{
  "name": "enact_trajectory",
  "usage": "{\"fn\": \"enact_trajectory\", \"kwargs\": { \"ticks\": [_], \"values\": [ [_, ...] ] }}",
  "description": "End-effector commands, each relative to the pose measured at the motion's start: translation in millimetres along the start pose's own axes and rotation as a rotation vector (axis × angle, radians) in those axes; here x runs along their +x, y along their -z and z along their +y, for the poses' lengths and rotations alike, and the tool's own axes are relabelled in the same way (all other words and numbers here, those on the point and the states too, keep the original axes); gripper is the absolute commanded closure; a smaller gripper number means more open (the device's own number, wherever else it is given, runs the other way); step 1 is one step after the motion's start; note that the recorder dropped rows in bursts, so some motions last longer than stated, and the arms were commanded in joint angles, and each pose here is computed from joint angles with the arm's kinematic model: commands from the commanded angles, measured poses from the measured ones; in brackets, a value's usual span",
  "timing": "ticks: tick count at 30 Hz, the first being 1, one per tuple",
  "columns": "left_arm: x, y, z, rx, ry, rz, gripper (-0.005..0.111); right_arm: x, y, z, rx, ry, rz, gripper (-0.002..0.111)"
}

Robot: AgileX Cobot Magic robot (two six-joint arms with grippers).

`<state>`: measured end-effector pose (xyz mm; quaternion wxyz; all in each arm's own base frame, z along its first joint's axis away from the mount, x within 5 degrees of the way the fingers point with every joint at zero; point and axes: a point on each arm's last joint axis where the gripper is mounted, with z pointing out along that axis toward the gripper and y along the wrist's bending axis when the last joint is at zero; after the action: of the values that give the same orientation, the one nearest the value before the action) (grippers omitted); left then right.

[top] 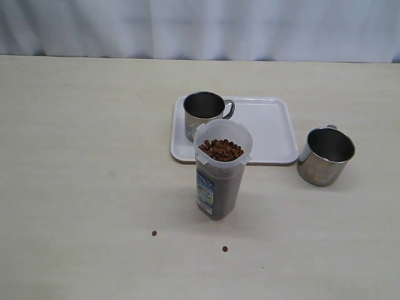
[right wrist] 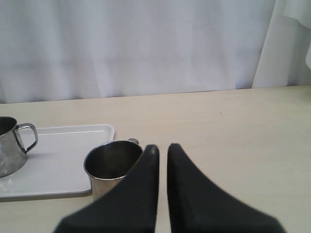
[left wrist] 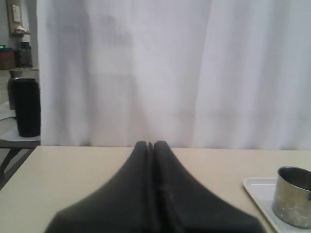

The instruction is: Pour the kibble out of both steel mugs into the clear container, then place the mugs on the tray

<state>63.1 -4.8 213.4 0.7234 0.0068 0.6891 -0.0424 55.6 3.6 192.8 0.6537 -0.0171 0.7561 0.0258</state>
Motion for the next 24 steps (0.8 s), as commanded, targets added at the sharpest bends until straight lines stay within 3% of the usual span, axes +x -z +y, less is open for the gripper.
{"fn": "enact_trajectory", "kwargs": {
  "ticks": [1, 10, 24],
  "values": [
    [3.8, 0.5, 1.3, -0.012, -0.027, 0.029, 0.107, 0.8, 0.1, 0.0, 0.0, 0.007, 0.001, 0.104],
    [11.1, 1.0, 2.2, -0.022, -0.003, 0.11, 0.107, 0.8, 0.1, 0.0, 0.0, 0.007, 0.001, 0.104],
    [14.0, 1.4, 1.9, -0.014, -0.063, 0.143, 0.107, 0.8, 0.1, 0.0, 0.0, 0.007, 0.001, 0.104]
  ]
}}
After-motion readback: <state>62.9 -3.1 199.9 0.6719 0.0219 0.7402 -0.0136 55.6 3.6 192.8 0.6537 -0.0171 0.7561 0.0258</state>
